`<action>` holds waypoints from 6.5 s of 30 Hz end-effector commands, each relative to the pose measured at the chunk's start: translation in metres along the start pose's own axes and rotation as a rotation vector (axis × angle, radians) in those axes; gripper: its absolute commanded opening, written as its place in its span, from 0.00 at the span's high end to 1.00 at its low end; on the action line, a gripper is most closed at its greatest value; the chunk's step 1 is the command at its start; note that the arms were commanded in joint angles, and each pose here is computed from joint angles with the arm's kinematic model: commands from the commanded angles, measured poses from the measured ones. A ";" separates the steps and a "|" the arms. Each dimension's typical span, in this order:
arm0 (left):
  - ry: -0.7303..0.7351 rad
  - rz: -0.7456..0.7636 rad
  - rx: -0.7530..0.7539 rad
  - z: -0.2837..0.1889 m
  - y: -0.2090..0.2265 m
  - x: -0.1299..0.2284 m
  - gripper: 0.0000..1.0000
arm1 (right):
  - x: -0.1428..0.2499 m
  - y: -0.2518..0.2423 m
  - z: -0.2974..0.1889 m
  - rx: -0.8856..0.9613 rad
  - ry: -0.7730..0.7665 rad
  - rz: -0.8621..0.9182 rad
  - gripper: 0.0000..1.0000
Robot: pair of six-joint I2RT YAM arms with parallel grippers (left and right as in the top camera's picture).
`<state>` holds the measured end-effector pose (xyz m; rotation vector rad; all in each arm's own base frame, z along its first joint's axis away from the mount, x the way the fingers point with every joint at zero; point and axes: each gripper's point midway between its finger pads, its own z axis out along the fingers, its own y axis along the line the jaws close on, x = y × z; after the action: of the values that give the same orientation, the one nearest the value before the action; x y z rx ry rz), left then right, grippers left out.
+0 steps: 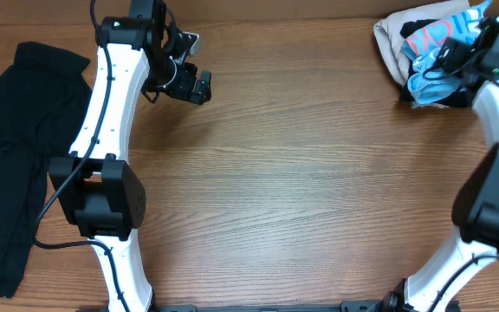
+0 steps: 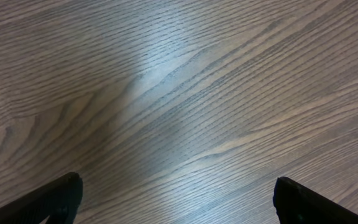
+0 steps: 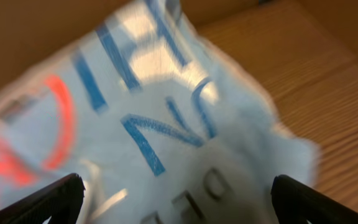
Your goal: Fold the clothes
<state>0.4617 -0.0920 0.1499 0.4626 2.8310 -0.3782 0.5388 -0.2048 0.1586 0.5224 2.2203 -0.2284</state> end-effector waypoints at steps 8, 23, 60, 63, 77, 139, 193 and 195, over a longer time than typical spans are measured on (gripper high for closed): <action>-0.029 0.011 0.002 -0.011 -0.005 -0.003 0.00 | -0.150 0.017 -0.342 -0.243 -0.457 0.009 0.00; -0.029 0.011 0.002 -0.011 -0.005 -0.003 0.00 | -0.113 -0.001 -0.537 -0.266 -0.748 0.000 0.00; -0.029 0.011 0.002 -0.011 -0.005 -0.003 0.00 | 0.112 0.077 -0.384 -0.614 -0.888 -0.062 0.00; -0.029 0.011 0.002 -0.011 -0.005 -0.003 0.00 | 0.134 0.078 -0.370 -0.628 -0.897 -0.063 0.00; -0.029 0.011 0.002 -0.011 -0.005 -0.003 0.00 | 0.201 0.088 -0.322 -0.673 -0.791 -0.110 0.00; -1.077 0.426 -0.363 -0.330 -0.088 0.096 0.00 | 0.231 0.087 -0.292 -0.629 -0.623 -0.140 0.00; -1.217 0.169 -0.358 -0.072 -0.020 0.214 0.00 | 0.231 0.087 -0.292 -0.628 -0.623 -0.140 0.00; -1.217 0.169 -0.358 -0.072 -0.020 0.214 0.00 | 0.231 0.087 -0.292 -0.629 -0.623 -0.140 0.00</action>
<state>0.2436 -0.0310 0.1605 0.2708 1.6100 -0.0412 0.2438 0.0355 0.1728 -0.0546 1.5958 0.2060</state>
